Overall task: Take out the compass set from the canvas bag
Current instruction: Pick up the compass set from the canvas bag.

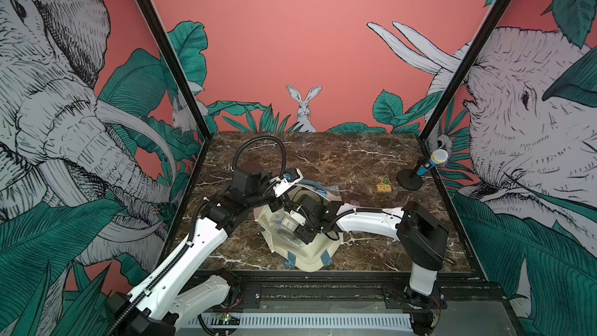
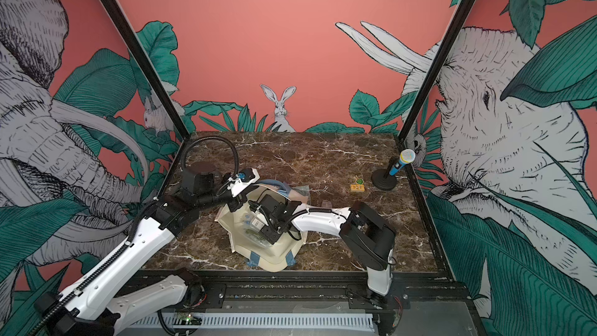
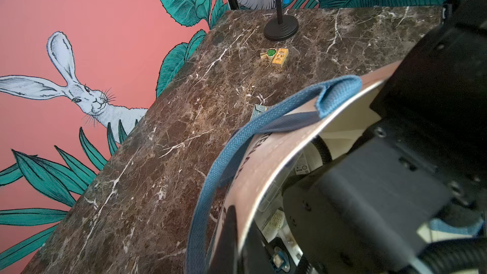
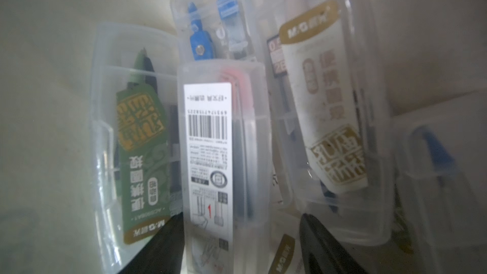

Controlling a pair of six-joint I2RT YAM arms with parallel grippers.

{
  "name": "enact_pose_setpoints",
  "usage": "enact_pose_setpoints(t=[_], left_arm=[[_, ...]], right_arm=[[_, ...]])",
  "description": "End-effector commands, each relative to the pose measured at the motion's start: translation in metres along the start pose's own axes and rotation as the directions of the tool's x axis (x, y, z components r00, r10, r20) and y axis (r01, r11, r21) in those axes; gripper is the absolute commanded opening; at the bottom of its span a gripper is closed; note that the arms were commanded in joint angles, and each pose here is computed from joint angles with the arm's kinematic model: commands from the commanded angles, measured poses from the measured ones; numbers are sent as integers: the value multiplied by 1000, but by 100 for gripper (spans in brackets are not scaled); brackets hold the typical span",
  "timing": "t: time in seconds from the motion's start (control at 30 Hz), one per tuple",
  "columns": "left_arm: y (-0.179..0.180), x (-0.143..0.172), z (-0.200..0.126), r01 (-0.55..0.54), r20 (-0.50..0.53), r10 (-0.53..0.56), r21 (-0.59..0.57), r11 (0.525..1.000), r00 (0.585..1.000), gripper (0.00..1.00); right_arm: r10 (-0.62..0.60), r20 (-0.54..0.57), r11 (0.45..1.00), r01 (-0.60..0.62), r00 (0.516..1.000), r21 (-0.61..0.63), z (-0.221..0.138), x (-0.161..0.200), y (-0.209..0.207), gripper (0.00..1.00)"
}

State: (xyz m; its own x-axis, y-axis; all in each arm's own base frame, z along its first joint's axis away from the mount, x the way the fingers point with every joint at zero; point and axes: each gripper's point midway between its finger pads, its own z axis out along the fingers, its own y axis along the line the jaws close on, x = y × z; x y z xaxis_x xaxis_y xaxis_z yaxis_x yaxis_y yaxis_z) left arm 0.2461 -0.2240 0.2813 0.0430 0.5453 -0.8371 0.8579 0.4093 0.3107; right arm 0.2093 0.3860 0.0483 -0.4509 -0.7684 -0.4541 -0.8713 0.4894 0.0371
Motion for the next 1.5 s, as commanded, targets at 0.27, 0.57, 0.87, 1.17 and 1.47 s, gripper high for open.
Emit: enact_pose_setpoints(t=[0.27, 0.57, 0.87, 1.17, 1.47], left_arm=[[4, -25, -14, -49, 98, 52, -37, 998, 994, 0], [5, -23, -13, -50, 87, 54, -43, 998, 995, 0], [6, -24, -12, -47, 88, 51, -46, 998, 995, 0], [8, -21, -9, -45, 79, 49, -47, 998, 996, 0], [10, -22, -7, -42, 77, 46, -52, 998, 996, 0]], right_arm=[[27, -55, 994, -33, 998, -104, 8, 10, 18, 50], [10, -35, 997, -13, 999, -79, -12, 2, 14, 35], [-7, -18, 998, 6, 1000, -61, -34, -5, 12, 24], [-16, 9, 998, 17, 1000, -58, -60, -13, 12, 22], [15, 19, 994, -13, 1000, -113, -97, -2, 23, 21]])
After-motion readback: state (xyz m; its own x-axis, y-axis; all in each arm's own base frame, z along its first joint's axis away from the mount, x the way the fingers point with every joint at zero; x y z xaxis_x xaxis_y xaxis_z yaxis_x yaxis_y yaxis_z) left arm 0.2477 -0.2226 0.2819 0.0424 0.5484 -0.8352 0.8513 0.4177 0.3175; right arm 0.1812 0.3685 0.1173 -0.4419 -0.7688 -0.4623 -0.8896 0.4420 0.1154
